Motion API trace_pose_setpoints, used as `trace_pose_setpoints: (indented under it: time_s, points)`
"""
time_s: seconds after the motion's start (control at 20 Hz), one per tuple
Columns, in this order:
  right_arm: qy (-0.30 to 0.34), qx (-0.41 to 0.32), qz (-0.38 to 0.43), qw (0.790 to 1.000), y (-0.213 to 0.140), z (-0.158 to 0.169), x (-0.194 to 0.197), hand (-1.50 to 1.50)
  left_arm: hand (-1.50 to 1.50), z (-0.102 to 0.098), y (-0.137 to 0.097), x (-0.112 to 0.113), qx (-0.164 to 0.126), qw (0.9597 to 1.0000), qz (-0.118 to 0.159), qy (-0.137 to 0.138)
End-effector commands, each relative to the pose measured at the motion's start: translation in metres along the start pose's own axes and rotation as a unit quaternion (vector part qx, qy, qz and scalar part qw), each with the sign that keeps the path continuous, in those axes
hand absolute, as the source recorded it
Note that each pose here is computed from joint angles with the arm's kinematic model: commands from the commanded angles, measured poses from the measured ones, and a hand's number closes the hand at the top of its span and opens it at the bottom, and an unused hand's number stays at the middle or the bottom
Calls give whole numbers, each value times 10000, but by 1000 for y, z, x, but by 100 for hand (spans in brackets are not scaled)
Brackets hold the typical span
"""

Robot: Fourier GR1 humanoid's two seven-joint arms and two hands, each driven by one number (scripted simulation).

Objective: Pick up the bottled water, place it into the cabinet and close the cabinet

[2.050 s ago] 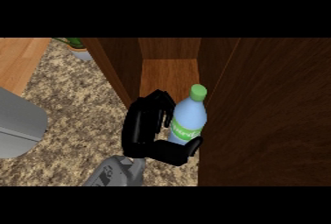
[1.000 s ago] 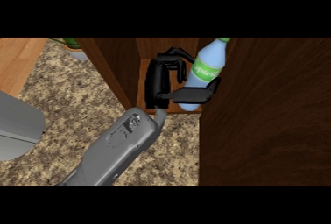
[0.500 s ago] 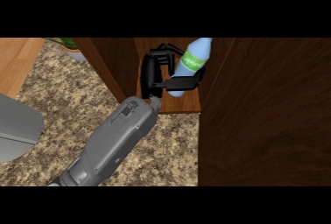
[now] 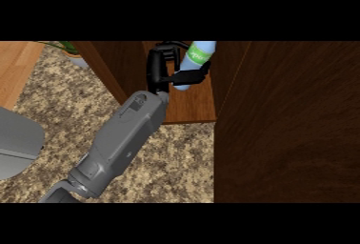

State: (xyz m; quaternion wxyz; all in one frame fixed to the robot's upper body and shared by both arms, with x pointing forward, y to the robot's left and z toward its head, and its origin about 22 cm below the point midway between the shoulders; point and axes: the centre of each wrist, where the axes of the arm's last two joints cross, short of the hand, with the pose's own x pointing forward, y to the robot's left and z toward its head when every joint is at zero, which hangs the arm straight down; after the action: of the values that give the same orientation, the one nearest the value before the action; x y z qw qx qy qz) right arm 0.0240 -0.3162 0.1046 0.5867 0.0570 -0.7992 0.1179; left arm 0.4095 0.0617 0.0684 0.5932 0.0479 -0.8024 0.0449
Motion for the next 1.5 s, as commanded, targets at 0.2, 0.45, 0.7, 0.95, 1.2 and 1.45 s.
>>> trace_pose_setpoints:
  time_s: [0.2,0.45,0.7,0.95,1.2,1.45]
  points:
    - [-354,-30,-263,9990,14,-16,14,-150,-150,-16,1,-8,-217,9954,-929,-68]
    - [-407,40,-238,9989,7,-12,17,-150,-150,-20,4,-12,-162,9913,-1307,-54]
    - [-338,58,-236,9991,3,-8,14,-150,-150,-34,0,4,-132,9958,-905,-4]
    - [-358,156,-210,9990,7,-10,22,-150,-150,-34,-2,7,-248,9980,-470,-335]
    - [-296,11,-131,9995,4,-5,15,-150,-150,-32,-3,12,-685,9954,448,-491]
    - [-444,39,-208,9988,3,-13,14,-150,-150,-8,-5,2,-1042,9914,718,-324]
